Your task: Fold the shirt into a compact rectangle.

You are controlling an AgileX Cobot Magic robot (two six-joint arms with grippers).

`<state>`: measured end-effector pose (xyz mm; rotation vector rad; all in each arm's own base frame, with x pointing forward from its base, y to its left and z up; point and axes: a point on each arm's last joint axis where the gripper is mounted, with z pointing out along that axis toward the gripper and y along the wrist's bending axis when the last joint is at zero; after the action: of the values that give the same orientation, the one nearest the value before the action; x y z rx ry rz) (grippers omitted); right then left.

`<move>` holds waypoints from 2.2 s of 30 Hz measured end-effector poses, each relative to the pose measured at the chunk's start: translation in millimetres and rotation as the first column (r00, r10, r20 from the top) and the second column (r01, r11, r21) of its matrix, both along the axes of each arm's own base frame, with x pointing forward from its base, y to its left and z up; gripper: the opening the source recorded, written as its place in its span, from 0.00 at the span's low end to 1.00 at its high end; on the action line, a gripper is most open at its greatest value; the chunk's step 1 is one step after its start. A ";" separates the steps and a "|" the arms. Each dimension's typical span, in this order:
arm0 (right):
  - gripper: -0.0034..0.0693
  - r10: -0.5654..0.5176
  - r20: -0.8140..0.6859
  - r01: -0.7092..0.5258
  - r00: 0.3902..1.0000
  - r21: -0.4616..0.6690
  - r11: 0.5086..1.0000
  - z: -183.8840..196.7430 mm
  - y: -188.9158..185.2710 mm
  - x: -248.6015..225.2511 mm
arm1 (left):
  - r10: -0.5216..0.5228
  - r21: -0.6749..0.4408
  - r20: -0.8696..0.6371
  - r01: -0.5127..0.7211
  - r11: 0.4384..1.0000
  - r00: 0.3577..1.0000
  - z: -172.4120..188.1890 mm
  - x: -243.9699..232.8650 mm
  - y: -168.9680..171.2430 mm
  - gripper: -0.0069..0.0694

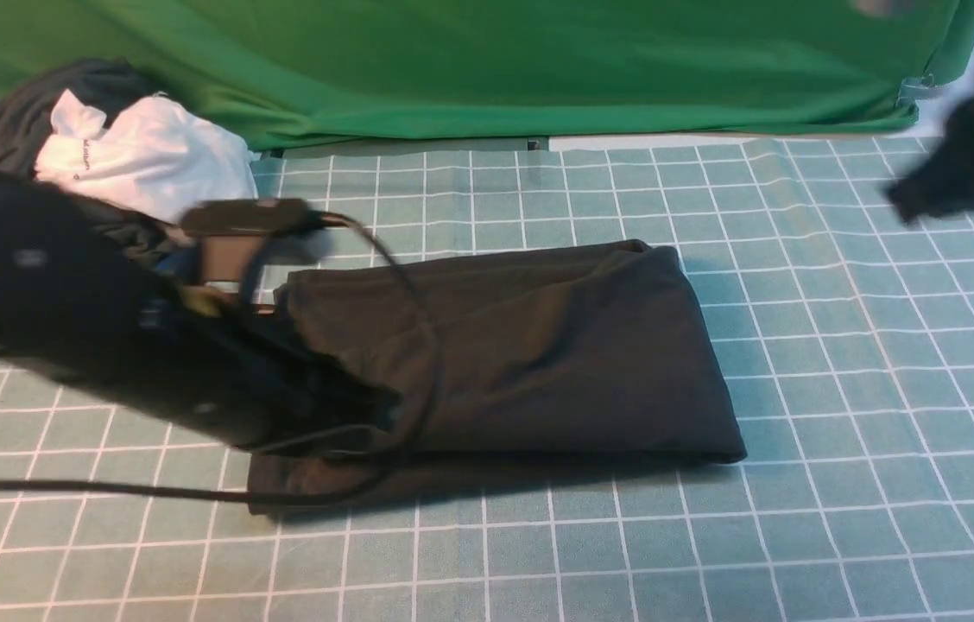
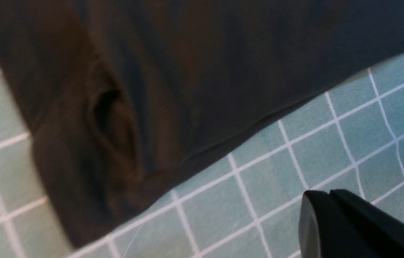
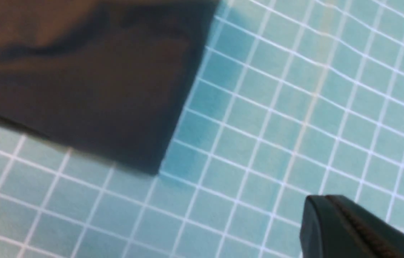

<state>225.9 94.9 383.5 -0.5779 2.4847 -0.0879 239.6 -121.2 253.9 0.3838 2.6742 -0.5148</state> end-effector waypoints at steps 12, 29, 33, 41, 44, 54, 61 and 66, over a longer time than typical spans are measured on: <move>0.04 -0.067 0.056 0.063 0.996 0.058 0.996 -17.3 -45.0 -78.3 | 0.016 0.134 -0.049 -0.009 0.991 0.999 -52.5 50.8 -18.4 0.11; 0.04 -0.117 0.375 0.040 0.920 0.206 0.978 19.1 -66.1 -115.9 | 0.052 0.155 0.120 -0.071 0.985 0.991 9.4 16.3 7.5 0.11; 0.04 -0.159 0.586 0.004 0.794 0.257 0.966 39.7 -89.7 -156.3 | 0.068 0.072 0.277 -0.091 0.993 0.958 63.5 -22.3 24.4 0.11; 0.04 -0.193 0.843 -0.175 0.503 0.317 0.932 32.5 -114.7 -220.1 | 0.128 -0.076 0.509 -0.103 0.992 0.851 86.9 -106.4 60.3 0.11; 0.04 -0.196 0.896 -0.246 0.399 0.311 0.918 17.9 -116.7 -232.8 | 0.155 -0.128 0.583 -0.099 0.987 0.798 74.7 -133.7 72.3 0.11; 0.22 -0.182 0.911 -0.291 0.369 0.299 0.909 -5.7 -110.9 -228.6 | 0.224 -0.237 0.718 -0.071 0.969 0.659 45.3 -176.1 91.1 0.11; 0.28 -0.182 0.912 -0.293 0.367 0.299 0.908 -5.6 -110.7 -228.5 | 0.233 -0.251 0.722 -0.068 0.966 0.652 46.3 -176.6 91.0 0.11; 0.30 -0.182 0.912 -0.293 0.367 0.299 0.908 -5.6 -110.7 -228.5 | 0.239 -0.261 0.715 -0.066 0.963 0.657 46.2 -176.8 90.6 0.11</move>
<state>-2.6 -15.8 377.9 -0.2692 1.2449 0.1266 62.7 -30.7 300.2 0.2254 1.8027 -0.4544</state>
